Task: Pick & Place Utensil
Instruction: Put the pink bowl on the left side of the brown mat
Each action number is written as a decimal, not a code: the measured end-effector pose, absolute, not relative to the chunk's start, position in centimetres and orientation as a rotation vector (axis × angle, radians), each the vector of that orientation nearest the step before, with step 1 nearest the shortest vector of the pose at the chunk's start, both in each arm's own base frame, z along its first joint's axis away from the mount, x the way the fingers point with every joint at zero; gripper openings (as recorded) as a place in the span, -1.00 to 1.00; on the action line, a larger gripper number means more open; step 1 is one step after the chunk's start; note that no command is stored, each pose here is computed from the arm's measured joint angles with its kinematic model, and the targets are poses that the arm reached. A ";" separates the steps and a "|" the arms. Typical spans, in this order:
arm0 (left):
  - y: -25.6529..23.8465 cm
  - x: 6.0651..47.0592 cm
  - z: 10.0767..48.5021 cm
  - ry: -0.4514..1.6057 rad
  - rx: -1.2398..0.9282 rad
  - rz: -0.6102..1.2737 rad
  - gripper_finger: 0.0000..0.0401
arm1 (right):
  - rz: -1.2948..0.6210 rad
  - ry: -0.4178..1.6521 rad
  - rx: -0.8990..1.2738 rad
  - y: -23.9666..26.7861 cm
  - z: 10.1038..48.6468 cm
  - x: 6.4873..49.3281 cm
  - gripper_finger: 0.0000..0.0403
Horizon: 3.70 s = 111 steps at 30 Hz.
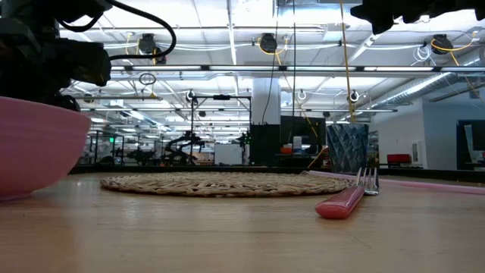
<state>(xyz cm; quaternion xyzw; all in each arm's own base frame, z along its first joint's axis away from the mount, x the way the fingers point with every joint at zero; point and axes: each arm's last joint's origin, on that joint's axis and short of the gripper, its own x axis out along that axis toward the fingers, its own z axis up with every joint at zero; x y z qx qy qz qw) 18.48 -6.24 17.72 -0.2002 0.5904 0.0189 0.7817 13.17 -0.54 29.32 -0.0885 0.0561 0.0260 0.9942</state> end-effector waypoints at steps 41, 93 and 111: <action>-6.4 18.5 17.8 1.289 -0.454 -0.014 -0.93 | 0.052 0.112 -0.177 -0.5 29.3 13.2 -0.21; -6.4 18.6 17.8 1.284 -0.455 -0.016 -0.84 | 0.052 0.112 -0.174 -0.5 29.3 13.2 -0.21; -6.3 18.6 17.8 1.274 -0.396 -0.041 -0.88 | 0.052 0.112 -0.174 -0.5 29.3 13.2 -0.21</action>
